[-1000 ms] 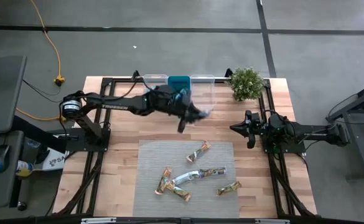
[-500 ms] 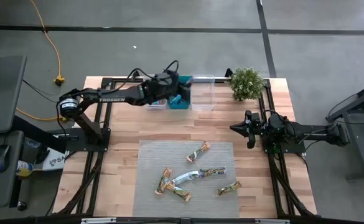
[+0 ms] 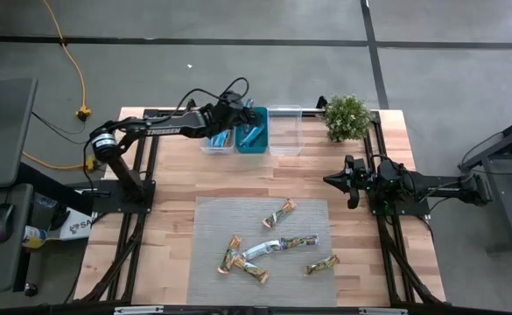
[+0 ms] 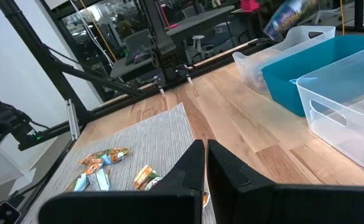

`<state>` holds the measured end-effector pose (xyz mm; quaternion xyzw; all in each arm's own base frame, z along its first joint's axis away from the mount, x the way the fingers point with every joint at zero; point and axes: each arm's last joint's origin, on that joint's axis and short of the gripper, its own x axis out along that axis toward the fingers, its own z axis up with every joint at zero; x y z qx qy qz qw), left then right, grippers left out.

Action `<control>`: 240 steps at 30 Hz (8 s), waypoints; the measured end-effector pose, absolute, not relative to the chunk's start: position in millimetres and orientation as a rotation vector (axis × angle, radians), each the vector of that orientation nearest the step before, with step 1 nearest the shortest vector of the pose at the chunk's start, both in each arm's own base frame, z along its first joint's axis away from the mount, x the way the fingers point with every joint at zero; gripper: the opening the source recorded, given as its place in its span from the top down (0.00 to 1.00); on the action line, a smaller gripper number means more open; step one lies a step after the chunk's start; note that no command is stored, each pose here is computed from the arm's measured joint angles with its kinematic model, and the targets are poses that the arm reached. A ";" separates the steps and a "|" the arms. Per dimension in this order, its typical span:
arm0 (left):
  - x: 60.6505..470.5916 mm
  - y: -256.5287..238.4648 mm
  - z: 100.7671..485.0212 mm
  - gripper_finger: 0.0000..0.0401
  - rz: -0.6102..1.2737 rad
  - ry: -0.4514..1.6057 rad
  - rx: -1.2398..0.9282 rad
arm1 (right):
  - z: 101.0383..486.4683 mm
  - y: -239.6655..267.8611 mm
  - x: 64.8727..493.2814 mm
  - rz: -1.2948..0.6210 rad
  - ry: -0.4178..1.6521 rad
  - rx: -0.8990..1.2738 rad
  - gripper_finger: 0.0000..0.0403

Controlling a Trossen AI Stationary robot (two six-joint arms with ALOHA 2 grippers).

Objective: Pick and place Granola Bars by type
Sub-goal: Put the blue granola bar into the blue bin

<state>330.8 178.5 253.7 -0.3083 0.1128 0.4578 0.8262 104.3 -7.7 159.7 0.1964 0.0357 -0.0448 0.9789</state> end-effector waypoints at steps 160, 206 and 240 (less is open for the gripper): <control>477.3 -145.5 156.1 0.26 -0.112 0.764 0.235 | 158.1 -7.8 105.4 -0.094 0.091 0.396 1.00; 483.2 -148.3 127.3 0.68 -0.073 0.789 0.059 | 158.0 -7.8 105.4 -0.094 0.091 0.396 1.00; 438.5 -96.1 355.5 0.90 0.301 0.837 0.425 | 158.0 -7.8 105.4 -0.093 0.091 0.396 1.00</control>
